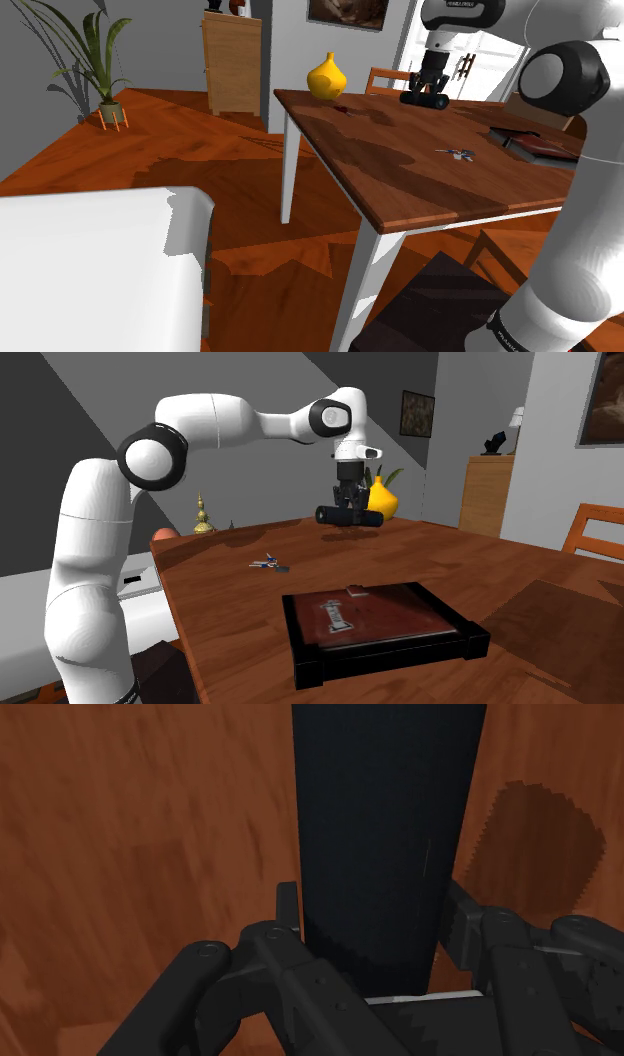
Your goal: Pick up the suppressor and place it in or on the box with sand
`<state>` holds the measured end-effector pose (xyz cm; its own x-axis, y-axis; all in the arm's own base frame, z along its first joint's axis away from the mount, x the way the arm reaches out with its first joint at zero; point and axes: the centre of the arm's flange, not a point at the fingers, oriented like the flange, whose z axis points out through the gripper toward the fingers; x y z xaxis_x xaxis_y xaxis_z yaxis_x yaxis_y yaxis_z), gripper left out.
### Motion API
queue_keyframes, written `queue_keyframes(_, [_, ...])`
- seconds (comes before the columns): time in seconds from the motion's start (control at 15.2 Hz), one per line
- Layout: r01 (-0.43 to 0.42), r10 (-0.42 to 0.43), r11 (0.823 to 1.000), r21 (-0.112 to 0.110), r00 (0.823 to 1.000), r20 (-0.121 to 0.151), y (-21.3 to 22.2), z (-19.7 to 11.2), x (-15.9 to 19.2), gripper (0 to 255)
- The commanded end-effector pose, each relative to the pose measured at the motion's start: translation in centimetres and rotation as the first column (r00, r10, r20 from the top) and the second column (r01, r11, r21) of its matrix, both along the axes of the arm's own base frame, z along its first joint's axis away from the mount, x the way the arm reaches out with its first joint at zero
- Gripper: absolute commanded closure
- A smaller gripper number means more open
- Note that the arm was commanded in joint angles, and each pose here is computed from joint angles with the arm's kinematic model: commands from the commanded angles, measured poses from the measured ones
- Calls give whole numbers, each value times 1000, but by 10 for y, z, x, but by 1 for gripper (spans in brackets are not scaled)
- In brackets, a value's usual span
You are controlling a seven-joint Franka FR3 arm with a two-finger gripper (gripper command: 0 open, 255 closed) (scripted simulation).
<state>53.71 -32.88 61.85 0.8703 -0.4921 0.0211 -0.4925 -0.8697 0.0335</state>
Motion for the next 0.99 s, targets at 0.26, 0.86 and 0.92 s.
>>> queue_keyframes(0.26, [0, 0, 1000, 0, 1000, 0, 0, 32, 0, 255])
queue_keyframes(0.86, [0, 0, 1000, 0, 1000, 0, -31, 48, -58, 255])
queue_keyframes(0.92, [0, 0, 1000, 0, 1000, 0, -37, 48, -70, 255])
